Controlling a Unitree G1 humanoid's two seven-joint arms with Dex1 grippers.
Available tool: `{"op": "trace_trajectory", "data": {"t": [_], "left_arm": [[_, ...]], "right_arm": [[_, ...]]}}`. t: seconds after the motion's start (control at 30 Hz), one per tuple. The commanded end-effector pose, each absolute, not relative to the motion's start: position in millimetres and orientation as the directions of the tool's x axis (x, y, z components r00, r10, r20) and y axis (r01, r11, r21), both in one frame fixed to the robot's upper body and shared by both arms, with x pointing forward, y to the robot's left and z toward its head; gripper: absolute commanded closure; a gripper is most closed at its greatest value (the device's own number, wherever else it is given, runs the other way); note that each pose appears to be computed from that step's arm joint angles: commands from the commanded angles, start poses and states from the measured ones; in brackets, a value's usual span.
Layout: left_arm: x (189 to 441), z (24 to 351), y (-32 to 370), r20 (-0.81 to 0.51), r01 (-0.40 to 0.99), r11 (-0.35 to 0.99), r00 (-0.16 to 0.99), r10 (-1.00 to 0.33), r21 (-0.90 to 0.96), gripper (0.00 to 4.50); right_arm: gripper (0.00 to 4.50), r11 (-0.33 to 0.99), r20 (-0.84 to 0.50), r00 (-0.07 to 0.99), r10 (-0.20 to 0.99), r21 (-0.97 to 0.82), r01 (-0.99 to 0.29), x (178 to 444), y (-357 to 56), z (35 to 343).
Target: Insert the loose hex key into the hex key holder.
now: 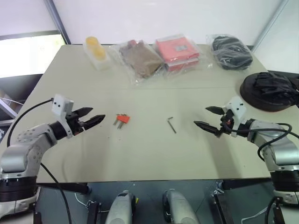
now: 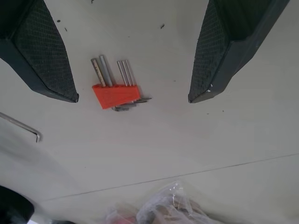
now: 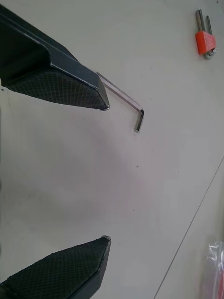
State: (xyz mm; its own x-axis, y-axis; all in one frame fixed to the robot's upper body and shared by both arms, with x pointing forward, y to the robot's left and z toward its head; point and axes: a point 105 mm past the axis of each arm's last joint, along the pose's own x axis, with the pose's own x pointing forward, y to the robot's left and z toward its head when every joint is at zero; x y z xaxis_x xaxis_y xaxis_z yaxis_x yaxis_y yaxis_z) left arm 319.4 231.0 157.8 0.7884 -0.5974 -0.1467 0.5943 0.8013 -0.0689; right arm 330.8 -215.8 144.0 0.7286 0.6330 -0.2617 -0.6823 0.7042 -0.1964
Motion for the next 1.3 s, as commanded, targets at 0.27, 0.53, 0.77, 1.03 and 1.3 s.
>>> {"op": "trace_trajectory", "data": {"t": [0.27,0.53,0.77,1.03,1.3], "left_arm": [[315,168,226,-0.161,0.658,0.753,0.745,-0.648,0.011,0.58],[298,157,224,-0.272,0.727,0.685,0.67,-0.691,0.051,0.58],[281,159,222,-0.255,0.685,0.727,0.712,-0.654,0.049,0.58],[272,156,214,-0.225,0.645,0.764,0.747,-0.626,0.014,0.58],[272,155,212,-0.223,0.638,0.77,0.752,-0.621,0.009,0.58]], "right_arm": [[0.04,0.659,-0.162,0.698,0.698,-0.237,-0.714,342,-181,164],[0.04,0.527,-0.147,0.566,0.811,-0.237,-0.816,362,-68,148],[0.04,0.436,-0.161,0.476,0.864,-0.234,-0.869,363,14,120],[0.04,0.462,-0.165,0.504,0.848,-0.234,-0.855,386,32,111],[0.04,0.389,-0.225,0.436,0.872,-0.225,-0.893,386,39,99]]}}
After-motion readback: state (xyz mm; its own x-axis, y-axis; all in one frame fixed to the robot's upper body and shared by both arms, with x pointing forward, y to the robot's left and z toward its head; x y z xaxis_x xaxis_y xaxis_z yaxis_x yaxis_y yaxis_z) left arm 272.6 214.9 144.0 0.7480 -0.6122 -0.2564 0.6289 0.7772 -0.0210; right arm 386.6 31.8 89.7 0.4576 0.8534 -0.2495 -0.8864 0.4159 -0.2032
